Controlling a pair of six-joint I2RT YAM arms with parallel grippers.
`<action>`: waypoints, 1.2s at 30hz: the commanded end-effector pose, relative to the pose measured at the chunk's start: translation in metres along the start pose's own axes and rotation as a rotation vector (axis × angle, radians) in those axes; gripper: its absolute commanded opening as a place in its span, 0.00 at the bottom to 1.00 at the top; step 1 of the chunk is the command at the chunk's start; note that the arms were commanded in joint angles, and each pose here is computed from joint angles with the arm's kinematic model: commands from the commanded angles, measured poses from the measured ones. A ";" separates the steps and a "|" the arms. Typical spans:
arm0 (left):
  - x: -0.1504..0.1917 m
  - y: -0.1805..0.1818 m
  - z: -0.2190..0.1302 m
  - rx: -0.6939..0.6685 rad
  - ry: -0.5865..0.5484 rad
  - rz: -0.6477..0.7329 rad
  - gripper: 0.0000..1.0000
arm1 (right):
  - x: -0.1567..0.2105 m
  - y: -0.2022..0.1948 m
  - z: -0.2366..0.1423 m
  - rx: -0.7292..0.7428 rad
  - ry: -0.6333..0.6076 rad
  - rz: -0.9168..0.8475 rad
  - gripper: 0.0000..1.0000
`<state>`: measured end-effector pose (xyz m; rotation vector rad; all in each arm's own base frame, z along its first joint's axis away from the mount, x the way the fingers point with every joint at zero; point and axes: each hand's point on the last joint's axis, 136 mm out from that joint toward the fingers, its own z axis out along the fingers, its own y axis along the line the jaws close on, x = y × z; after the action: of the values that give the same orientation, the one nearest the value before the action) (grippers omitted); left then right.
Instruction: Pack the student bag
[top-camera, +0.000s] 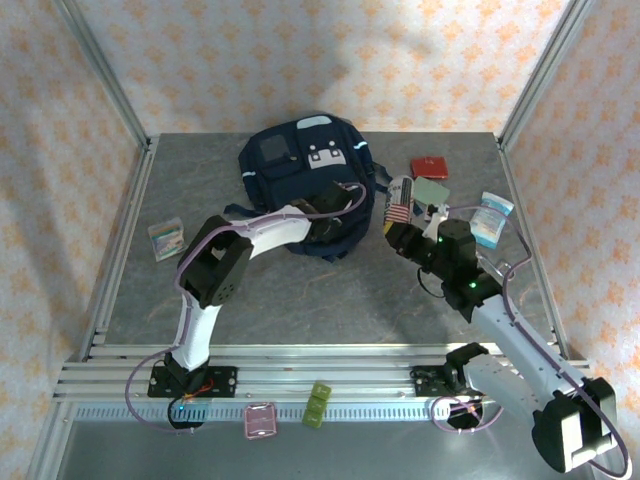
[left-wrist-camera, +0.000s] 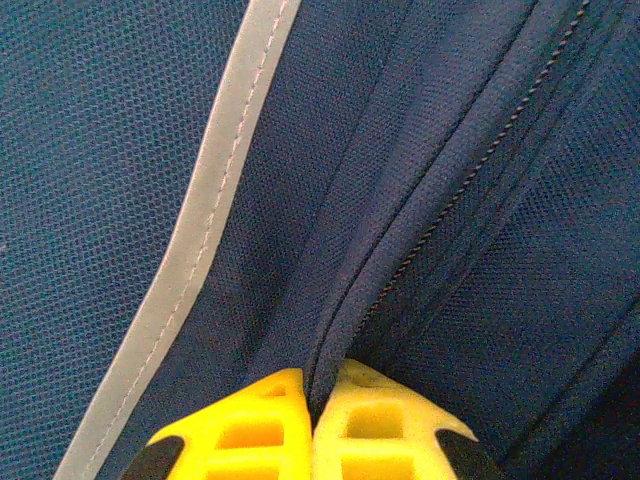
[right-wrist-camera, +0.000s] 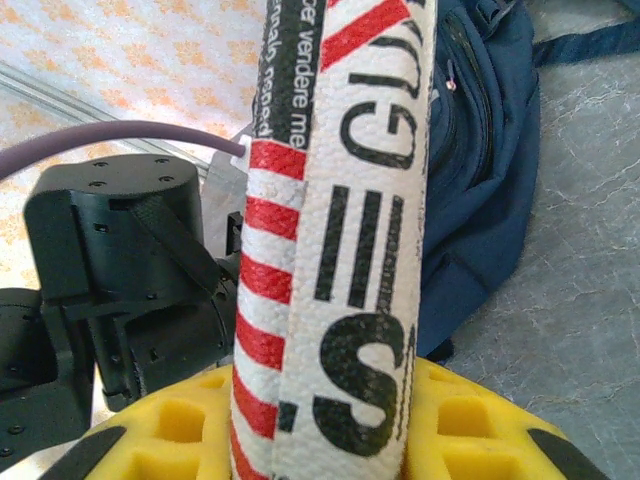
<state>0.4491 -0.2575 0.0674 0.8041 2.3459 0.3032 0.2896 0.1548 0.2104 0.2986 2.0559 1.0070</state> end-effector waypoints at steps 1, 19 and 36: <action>-0.041 0.042 -0.044 -0.036 -0.122 -0.130 0.00 | -0.006 0.009 0.001 -0.049 -0.024 -0.008 0.21; -0.123 0.118 -0.173 -0.083 -0.424 -0.333 0.00 | 0.040 0.043 0.067 -0.274 0.279 0.084 0.20; -0.145 0.124 -0.221 0.018 -0.569 -0.419 0.00 | 0.051 0.063 0.246 -0.361 0.541 0.252 0.20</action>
<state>0.4623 -0.2511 0.2599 0.4620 2.1296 0.0342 0.4179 0.3357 0.1205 0.1634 2.3633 1.6266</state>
